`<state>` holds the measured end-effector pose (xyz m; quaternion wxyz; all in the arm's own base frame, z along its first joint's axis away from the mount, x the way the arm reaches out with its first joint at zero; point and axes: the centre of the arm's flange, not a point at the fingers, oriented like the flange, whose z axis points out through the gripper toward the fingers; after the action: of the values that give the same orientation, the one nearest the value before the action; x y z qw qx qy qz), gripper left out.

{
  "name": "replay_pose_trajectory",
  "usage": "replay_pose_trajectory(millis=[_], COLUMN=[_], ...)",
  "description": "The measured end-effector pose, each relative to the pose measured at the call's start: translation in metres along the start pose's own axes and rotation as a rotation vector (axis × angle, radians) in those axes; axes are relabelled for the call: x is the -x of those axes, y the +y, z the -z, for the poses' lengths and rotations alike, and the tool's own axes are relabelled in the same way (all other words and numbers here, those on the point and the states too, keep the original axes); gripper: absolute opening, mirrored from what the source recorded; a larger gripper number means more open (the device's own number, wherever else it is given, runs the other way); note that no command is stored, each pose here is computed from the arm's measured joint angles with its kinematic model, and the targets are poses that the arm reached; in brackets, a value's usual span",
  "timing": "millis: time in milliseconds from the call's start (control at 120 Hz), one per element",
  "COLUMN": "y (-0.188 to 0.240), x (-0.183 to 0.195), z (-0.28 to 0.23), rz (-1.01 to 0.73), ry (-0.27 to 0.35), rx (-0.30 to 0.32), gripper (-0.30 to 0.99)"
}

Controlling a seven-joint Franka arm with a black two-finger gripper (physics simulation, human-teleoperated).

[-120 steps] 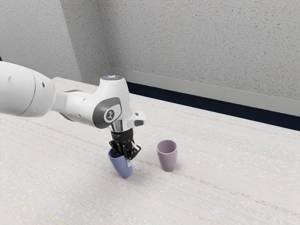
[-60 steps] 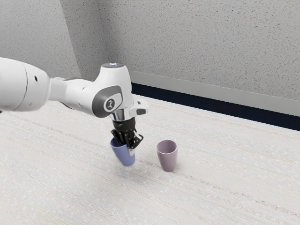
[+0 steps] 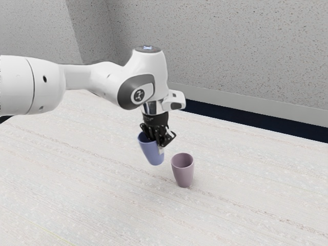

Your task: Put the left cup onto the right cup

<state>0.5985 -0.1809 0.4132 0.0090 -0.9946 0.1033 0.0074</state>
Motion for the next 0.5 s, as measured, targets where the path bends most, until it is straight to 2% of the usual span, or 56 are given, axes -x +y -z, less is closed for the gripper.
replay_pose_trajectory(millis=[267,500], y=[0.023,0.026], x=[-0.018,-0.031], z=[0.011,0.007], rz=[-0.029,-0.028], ry=[0.003,-0.010], rx=[-0.022,-0.039], gripper=[-0.09,-0.09])
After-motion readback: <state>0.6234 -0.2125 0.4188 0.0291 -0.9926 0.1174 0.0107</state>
